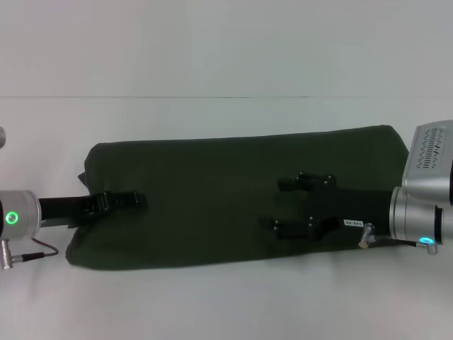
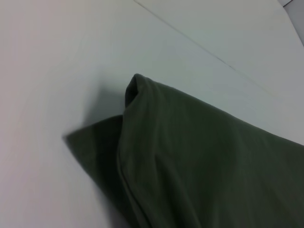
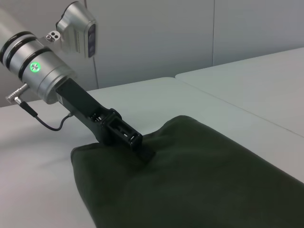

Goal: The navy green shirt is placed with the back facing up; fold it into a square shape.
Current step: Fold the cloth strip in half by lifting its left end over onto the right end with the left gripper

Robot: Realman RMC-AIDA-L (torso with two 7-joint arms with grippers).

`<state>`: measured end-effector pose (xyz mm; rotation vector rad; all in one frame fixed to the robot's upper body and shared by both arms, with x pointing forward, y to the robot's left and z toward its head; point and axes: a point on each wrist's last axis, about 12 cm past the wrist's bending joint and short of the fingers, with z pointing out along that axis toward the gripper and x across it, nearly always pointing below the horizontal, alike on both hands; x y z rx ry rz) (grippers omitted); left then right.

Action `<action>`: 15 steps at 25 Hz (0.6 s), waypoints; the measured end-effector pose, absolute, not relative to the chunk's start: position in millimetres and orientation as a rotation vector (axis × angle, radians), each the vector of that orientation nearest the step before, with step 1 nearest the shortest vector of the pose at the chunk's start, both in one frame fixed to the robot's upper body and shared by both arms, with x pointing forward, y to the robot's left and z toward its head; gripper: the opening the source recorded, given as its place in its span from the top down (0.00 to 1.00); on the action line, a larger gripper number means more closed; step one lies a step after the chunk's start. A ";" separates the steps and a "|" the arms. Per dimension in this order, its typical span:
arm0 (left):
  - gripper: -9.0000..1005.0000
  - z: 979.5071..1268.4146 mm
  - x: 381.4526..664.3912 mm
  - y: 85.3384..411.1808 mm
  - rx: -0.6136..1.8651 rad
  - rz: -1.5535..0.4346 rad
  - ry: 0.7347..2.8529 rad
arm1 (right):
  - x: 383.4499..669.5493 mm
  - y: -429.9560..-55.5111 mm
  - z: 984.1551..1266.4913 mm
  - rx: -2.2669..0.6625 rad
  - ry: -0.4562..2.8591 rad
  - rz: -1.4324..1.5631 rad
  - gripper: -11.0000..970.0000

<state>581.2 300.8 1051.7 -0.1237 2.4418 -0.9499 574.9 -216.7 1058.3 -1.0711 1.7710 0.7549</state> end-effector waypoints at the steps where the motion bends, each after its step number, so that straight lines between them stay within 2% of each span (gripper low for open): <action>1: 0.11 1051.9 581.2 301.3 -0.124 -0.950 2.442 | 574.9 -216.7 1058.3 -1.071 1.771 0.755 0.07; 10: 0.12 1054.5 578.0 319.3 -0.161 -0.926 2.445 | 574.8 -216.7 1058.1 -1.071 1.772 0.755 0.07; 15: 0.12 1061.1 574.3 345.4 -0.218 -0.863 2.413 | 574.8 -216.8 1058.1 -1.071 1.771 0.755 0.07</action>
